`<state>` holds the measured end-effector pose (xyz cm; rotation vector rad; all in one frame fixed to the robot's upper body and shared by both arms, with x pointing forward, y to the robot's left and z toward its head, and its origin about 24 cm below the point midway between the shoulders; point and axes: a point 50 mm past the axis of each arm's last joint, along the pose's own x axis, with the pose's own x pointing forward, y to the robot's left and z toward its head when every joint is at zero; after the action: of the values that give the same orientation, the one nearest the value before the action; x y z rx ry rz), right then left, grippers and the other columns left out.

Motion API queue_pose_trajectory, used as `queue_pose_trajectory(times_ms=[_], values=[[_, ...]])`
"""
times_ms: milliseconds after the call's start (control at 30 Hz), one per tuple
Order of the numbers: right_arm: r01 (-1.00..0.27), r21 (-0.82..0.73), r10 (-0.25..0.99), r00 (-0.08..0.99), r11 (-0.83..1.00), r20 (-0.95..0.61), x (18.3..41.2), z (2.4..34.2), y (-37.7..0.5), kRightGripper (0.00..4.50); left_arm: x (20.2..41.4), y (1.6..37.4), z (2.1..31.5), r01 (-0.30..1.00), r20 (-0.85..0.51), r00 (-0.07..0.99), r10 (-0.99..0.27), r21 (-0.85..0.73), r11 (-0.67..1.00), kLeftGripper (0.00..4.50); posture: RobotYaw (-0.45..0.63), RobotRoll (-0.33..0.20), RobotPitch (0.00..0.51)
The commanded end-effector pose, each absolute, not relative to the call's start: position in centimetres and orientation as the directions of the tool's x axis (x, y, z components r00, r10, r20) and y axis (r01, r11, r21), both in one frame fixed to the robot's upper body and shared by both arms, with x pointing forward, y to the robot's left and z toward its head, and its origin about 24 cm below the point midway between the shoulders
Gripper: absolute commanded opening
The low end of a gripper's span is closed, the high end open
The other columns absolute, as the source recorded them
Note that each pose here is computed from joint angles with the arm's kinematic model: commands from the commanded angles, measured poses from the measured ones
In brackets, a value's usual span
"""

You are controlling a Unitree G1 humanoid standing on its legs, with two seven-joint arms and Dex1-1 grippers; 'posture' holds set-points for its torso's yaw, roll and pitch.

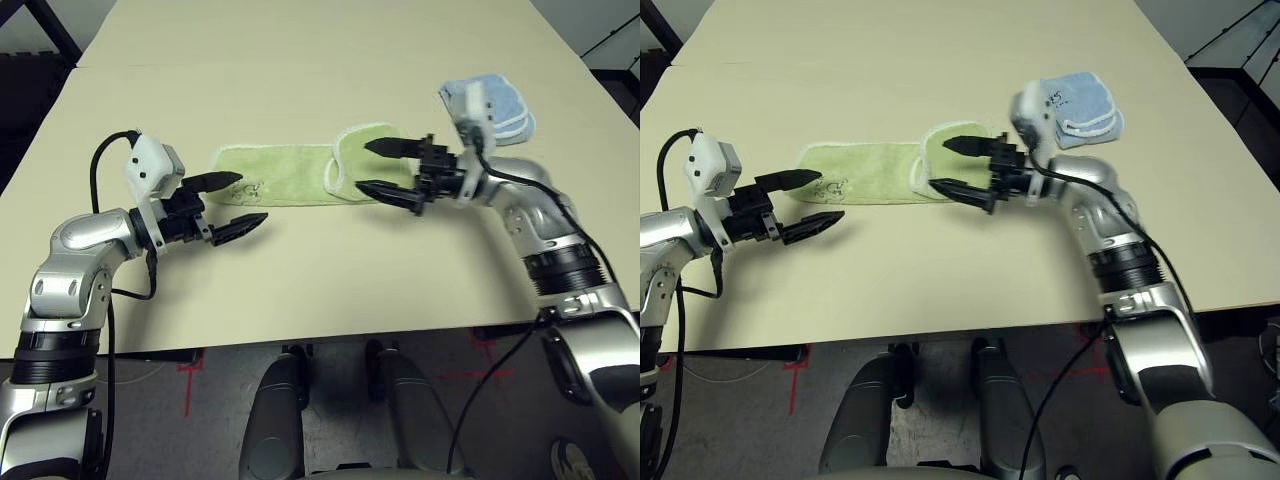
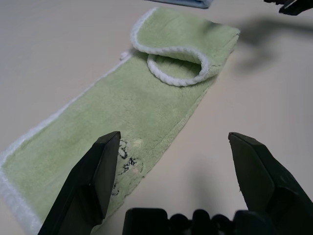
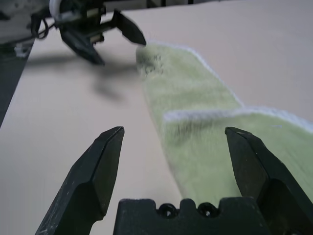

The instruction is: Fold the towel and set it aside.

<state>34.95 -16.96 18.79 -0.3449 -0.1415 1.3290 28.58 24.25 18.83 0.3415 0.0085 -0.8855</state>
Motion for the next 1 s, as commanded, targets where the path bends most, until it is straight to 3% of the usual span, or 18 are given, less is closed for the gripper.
queue_pose_trajectory(times_ms=[33, 233, 400, 700, 1000], values=[[-0.922, -0.356, 0.962, 0.221, 0.152, -0.161, 35.1, 18.5, -19.0, 4.47, 28.7, 25.0, 18.2, 0.729, -0.132, 0.68, -0.721, 0.227, 0.646, 4.5, -0.03, 0.0, 0.223], [-0.927, -0.371, 0.943, 0.165, 0.049, -0.288, 35.0, 18.5, -21.1, 4.47, 29.2, 25.1, 19.9, 0.666, -0.096, 0.745, -0.66, 0.175, 0.725, 4.5, -0.01, 0.0, 0.225], [-0.921, -0.38, 0.954, 0.187, 0.087, -0.235, 35.1, 18.6, -21.3, 4.47, 29.0, 25.9, 20.8, 0.63, -0.098, 0.777, -0.622, 0.153, 0.762, 4.5, 0.0, 0.0, 0.224], [-0.924, -0.358, 0.961, 0.208, 0.131, -0.184, 34.9, 18.2, -21.2, 4.47, 26.3, 28.1, 21.5, 0.553, -0.23, 0.777, -0.587, -0.196, 0.809, 4.5, 0.0, 0.0, 0.223], [-0.921, -0.366, 0.962, 0.209, 0.133, -0.177, 34.9, 18.5, -20.7, 4.47, 27.4, 28.1, 19.6, 0.32, -0.291, 0.798, -0.528, -0.537, 0.78, 4.5, 0.0, 0.0, 0.219]])
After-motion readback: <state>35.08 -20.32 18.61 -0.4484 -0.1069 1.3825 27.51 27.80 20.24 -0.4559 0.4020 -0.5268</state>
